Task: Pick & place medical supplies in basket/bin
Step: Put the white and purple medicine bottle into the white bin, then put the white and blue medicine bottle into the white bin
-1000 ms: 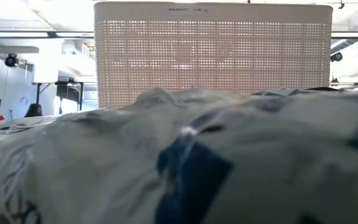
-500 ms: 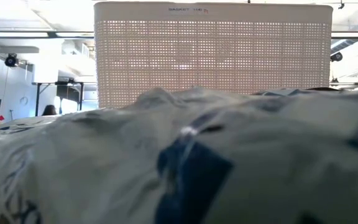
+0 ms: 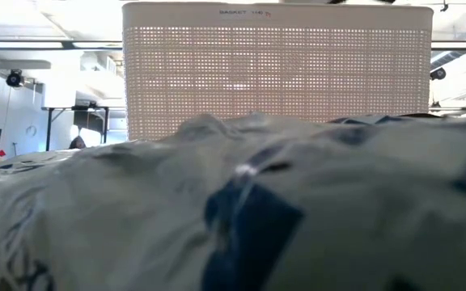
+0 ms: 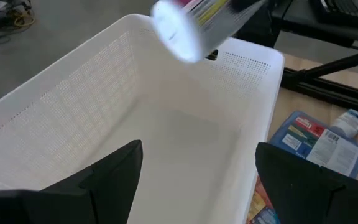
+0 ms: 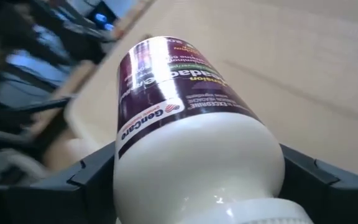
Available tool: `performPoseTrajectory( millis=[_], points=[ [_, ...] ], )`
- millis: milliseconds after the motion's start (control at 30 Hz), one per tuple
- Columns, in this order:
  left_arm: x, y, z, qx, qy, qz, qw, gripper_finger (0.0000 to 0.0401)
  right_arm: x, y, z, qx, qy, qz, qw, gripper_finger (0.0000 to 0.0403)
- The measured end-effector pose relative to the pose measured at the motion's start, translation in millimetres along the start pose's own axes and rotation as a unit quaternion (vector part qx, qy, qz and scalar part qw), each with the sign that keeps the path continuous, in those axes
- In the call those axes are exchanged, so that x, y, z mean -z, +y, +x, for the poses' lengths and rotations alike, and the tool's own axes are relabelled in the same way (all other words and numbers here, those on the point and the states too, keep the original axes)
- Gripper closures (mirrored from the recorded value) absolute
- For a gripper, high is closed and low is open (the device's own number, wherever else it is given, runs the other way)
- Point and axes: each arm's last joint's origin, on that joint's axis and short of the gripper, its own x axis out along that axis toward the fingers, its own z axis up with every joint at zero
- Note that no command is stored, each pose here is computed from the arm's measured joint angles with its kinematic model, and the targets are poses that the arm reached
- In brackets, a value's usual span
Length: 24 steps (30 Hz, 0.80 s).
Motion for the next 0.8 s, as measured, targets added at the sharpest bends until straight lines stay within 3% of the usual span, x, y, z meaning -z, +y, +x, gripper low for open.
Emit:
performPoseTrajectory(
  millis=[233,567,800],
  points=[
    [4,-4,-3,0.008,0.003,-0.01,1.0,0.0108,-10,5,25,0.058,0.055,-0.05,0.996,0.006],
    [13,-6,-2,0.008,0.012,-0.004,1.0,0.0108,-14,23,34,0.047,0.067,-0.103,0.991,0.0049],
    [13,-7,-3,0.01,0.011,-0.003,1.0,0.0108,-14,24,18,0.02,0.091,-0.121,0.988,0.0049]
  ],
)
